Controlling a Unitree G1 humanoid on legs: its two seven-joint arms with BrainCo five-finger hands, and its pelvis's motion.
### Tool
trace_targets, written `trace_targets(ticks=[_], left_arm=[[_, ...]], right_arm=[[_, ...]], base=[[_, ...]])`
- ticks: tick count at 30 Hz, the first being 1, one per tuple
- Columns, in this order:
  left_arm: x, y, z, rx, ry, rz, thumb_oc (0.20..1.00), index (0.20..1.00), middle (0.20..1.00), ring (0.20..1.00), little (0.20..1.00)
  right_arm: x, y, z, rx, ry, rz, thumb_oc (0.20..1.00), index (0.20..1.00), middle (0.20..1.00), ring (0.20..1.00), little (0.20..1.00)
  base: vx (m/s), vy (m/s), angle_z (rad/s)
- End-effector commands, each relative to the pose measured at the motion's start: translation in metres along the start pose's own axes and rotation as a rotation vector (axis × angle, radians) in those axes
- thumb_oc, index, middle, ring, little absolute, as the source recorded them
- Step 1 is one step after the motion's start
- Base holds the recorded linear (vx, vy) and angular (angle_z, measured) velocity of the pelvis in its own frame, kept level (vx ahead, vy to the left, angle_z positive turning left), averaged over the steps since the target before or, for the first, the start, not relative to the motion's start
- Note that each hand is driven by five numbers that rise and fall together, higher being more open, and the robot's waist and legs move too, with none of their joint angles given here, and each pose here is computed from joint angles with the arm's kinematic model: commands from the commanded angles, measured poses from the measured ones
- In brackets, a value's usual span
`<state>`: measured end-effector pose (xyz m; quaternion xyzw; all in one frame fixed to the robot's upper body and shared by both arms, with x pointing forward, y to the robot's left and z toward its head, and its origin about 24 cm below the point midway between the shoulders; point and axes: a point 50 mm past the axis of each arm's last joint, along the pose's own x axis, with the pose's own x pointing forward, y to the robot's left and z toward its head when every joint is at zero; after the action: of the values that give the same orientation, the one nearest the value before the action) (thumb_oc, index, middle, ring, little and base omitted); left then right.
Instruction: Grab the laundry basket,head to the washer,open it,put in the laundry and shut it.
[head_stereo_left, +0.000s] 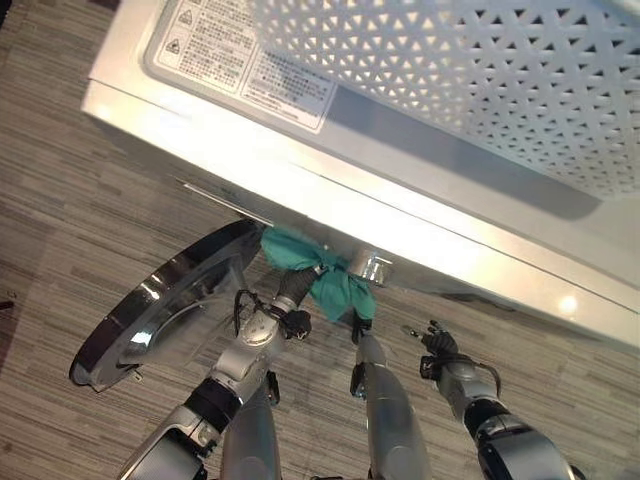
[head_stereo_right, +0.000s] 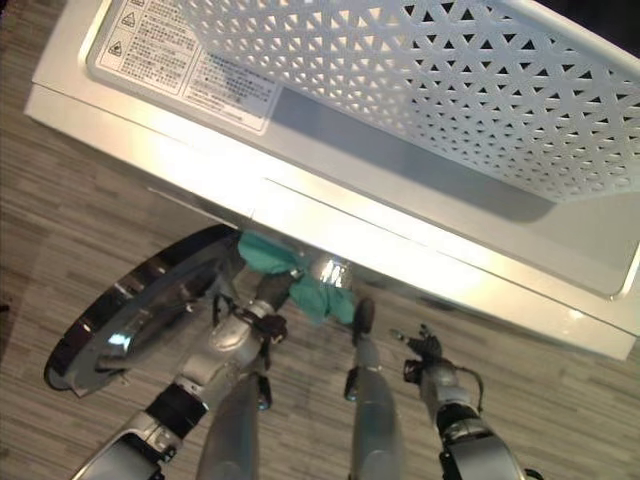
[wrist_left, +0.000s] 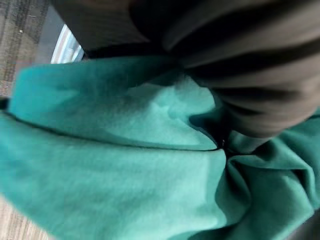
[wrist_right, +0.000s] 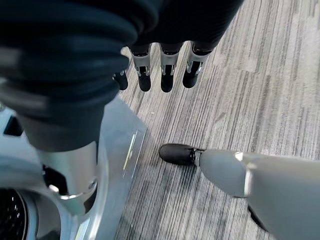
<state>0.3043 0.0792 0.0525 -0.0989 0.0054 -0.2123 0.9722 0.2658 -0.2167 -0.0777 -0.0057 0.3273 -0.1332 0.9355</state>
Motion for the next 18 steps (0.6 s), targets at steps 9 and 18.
trace_targets(ticks=[9,18], left_arm=[[0.018,-0.008,0.021,-0.012,-0.124,0.071,0.200,0.200,0.200,0.200,0.200],[0.040,-0.006,0.018,-0.020,-0.079,0.216,0.200,0.200,0.200,0.200,0.200]], right_arm=[[-0.008,-0.005,0.000,0.154,-0.084,-0.035,1.000,1.000,1.000,1.000,1.000],[-0.008,0.013,0.048,0.295,-0.243,-0.018,1.000,1.000,1.000,1.000,1.000]], base=[[-0.01,0.005,0.08],[0.00,0.000,0.07]])
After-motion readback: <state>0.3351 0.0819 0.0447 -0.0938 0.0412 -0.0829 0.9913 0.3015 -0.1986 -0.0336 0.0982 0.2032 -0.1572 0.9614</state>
